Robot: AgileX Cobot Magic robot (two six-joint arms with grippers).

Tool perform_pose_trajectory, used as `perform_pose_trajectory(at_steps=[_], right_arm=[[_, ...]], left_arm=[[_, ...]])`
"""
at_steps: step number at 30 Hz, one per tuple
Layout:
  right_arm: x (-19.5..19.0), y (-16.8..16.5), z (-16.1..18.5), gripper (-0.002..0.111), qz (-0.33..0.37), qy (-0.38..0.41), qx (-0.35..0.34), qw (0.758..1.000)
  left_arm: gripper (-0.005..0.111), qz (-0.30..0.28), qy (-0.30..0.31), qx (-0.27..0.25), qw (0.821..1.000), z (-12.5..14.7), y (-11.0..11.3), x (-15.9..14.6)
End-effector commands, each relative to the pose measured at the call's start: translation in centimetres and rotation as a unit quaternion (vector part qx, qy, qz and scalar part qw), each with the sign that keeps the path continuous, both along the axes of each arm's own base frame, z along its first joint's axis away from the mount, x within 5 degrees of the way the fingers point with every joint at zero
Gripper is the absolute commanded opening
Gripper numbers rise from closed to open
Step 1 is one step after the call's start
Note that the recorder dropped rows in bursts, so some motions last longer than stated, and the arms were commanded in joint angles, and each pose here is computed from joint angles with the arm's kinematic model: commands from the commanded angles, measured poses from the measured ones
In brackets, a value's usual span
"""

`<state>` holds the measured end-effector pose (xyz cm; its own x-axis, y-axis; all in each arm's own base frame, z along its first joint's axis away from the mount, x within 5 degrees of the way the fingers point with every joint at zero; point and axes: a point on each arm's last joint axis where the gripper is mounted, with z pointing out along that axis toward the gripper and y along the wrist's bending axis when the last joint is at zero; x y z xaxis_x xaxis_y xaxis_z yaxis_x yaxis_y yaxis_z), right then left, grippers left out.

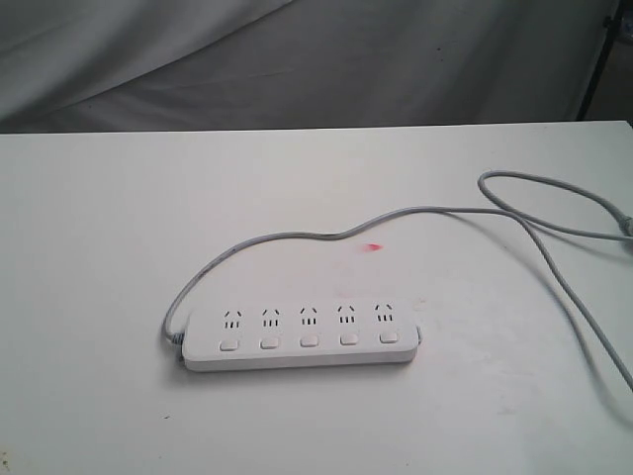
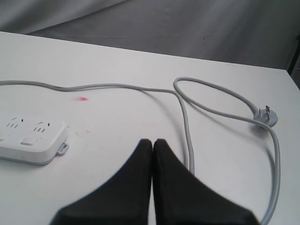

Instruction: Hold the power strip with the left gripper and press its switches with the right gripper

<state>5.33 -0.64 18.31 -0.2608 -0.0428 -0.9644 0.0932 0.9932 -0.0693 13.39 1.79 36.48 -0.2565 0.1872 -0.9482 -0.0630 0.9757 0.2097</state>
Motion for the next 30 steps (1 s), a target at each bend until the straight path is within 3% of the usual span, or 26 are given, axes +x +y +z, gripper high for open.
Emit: perform_pose_trajectory(at_steps=[1, 9, 17, 21, 30], right_arm=[[0.0, 0.0, -0.1, 0.000, 0.000, -0.002, -0.001, 1.000], [0.0, 0.0, -0.1, 0.000, 0.000, -0.002, -0.001, 1.000], [0.0, 0.0, -0.1, 0.000, 0.000, -0.002, -0.001, 1.000], [0.0, 0.0, -0.1, 0.000, 0.000, -0.002, -0.001, 1.000], [0.0, 0.0, -0.1, 0.000, 0.000, -0.002, -0.001, 1.000]], left_arm=[[0.001, -0.019, -0.016, 0.007, 1.000, 1.2, 0.0, 2.2], [0.001, -0.017, -0.018, 0.027, 0.999, 1.1, 0.9, 5.7], [0.001, 0.017, 0.035, -0.008, 0.999, -1.5, 4.3, 8.3], [0.001, -0.018, 0.048, -0.001, 0.999, -2.4, 5.4, 8.9], [0.001, -0.132, 0.036, 0.009, 0.990, -2.9, 5.5, 9.1]])
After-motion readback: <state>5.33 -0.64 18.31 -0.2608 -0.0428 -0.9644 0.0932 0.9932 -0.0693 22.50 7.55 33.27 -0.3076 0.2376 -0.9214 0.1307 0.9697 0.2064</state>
